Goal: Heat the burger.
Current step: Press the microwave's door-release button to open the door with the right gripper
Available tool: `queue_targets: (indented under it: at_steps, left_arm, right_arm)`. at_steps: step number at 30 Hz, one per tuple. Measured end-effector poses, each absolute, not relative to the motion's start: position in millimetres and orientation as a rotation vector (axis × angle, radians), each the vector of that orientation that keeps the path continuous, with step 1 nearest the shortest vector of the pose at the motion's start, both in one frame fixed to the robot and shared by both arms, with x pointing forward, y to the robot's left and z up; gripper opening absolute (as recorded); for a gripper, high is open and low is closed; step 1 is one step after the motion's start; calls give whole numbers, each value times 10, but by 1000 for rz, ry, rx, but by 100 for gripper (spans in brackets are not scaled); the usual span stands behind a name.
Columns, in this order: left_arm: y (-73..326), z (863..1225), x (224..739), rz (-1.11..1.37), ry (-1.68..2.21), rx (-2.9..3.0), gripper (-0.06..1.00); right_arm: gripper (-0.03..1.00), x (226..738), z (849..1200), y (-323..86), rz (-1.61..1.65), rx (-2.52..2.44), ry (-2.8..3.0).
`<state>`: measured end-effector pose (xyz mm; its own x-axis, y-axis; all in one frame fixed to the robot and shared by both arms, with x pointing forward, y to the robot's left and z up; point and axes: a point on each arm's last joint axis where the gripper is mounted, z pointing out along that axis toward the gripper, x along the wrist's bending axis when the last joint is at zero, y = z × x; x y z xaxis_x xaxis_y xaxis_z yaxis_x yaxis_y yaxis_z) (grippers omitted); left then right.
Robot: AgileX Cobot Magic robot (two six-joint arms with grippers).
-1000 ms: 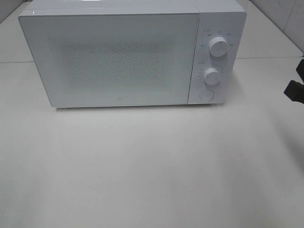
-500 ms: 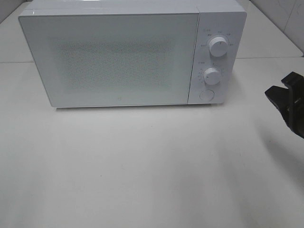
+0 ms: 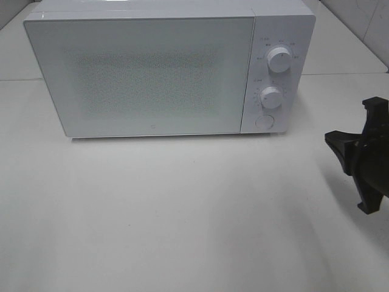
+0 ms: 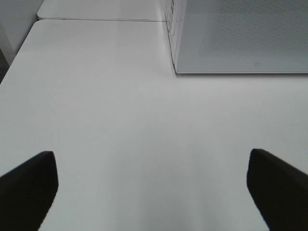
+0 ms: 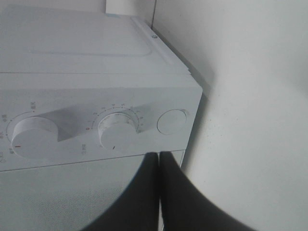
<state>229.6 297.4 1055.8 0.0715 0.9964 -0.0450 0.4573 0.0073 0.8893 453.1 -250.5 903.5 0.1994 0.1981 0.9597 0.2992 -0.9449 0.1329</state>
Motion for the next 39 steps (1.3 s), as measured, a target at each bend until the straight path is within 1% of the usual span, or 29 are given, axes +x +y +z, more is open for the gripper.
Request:
queue_targets:
  at_steps: [10, 15, 23, 39]
  left_arm:
    - [2974, 10558, 2296, 866, 1495, 1563, 99]
    - [2974, 10558, 2296, 866, 1495, 1563, 99]
    - [2974, 10558, 2296, 866, 1495, 1563, 99]
    - [2974, 10558, 2296, 866, 1495, 1563, 99]
  right_arm:
    - [2, 4863, 8932, -2208, -1836, -2334, -452]
    - [2, 5051, 8868, -2123, -1808, -2331, -425]
    - [2, 5305, 8727, -2060, -1762, -2371, -369]
    - [2, 5579, 8581, -1976, -1719, -2404, -350]
